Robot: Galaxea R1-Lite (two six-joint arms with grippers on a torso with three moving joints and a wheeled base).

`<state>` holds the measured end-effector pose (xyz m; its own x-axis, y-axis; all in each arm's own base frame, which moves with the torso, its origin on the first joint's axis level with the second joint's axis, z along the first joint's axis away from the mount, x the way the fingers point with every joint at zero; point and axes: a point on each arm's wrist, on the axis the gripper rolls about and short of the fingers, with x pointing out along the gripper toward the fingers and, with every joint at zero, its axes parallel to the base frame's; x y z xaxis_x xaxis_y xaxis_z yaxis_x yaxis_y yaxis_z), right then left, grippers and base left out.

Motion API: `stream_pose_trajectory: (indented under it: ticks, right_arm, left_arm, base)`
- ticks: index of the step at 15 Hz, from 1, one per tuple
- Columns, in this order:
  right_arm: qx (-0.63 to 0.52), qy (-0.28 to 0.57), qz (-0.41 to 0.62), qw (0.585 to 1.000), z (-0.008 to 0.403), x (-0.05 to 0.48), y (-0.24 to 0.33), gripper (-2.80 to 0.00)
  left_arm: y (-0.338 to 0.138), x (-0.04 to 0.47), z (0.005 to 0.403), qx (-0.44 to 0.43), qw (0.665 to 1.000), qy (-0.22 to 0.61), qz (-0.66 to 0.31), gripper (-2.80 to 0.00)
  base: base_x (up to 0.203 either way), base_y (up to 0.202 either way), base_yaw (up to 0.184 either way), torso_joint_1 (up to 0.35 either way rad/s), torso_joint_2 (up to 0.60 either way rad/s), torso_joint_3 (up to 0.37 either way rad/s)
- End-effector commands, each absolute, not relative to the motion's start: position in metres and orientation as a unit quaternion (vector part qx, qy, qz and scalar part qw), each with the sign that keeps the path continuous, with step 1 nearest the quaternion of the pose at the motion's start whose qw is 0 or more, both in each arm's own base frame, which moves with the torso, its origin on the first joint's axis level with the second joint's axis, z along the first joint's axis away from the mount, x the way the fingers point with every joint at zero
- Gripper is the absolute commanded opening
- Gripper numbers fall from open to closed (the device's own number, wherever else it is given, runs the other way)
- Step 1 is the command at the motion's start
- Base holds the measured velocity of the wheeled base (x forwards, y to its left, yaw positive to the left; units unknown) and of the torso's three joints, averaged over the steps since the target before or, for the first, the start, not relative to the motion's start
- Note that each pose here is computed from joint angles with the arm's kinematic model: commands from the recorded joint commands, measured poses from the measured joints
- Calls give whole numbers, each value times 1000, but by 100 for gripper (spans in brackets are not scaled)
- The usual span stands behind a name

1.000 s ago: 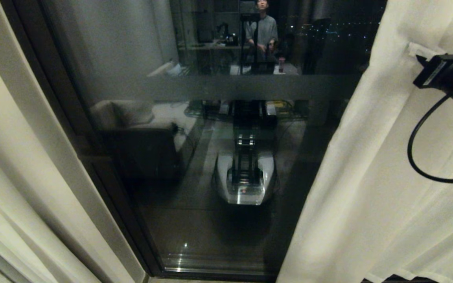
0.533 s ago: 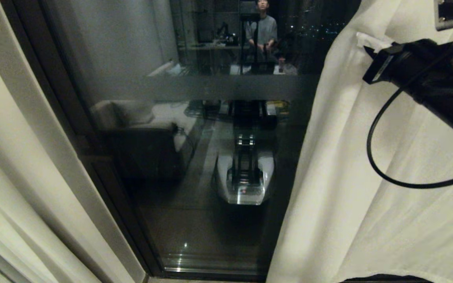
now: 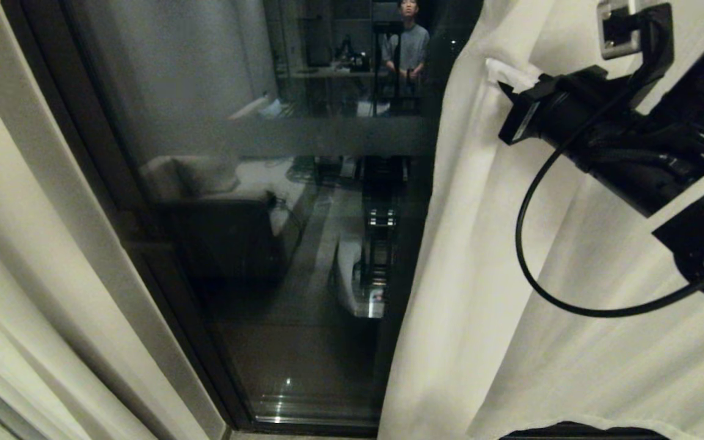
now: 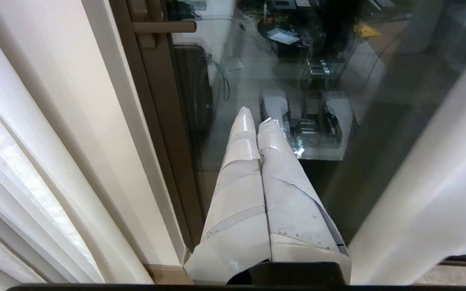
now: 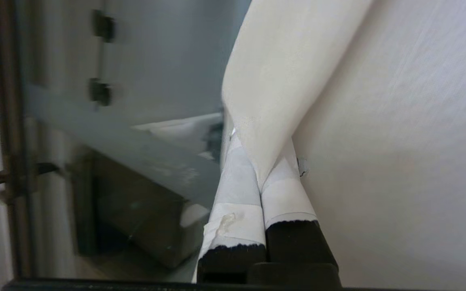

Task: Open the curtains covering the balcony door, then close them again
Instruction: Close the inner curtains on both sides

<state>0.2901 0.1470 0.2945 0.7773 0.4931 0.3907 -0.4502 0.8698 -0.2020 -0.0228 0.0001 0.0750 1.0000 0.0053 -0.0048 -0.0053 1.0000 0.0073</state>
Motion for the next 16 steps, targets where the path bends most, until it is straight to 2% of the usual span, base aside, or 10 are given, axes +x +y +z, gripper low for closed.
stream_pose_trajectory:
  ticks: [1,5,10,14,15,16]
  right_arm:
    - [-48,-210,253,943,287,293,158,-280]
    - [-46,-212,236,947,289,293,149,-280]
    - [-56,-188,165,967,298,290,92,-280]
    - [-36,-179,142,973,300,289,74,-280]
    - [-36,-181,140,973,302,287,72,0]
    - [-36,-181,139,973,301,286,71,0]
  left_arm:
    - [0,-23,75,4,1000,2,3,-280]
    - [0,-23,75,4,1000,2,3,-280]
    - [0,-23,75,4,1000,2,3,-280]
    - [0,-23,75,4,1000,2,3,-280]
    - [0,-23,75,4,1000,2,3,-280]
    - [0,-23,75,4,1000,2,3,-280]
  base:
    - [0,0,0,0,0,0]
    - [0,0,0,0,0,0]
    - [0,0,0,0,0,0]
    - [0,0,0,0,0,0]
    - [0,0,0,0,0,0]
    - [0,0,0,0,0,0]
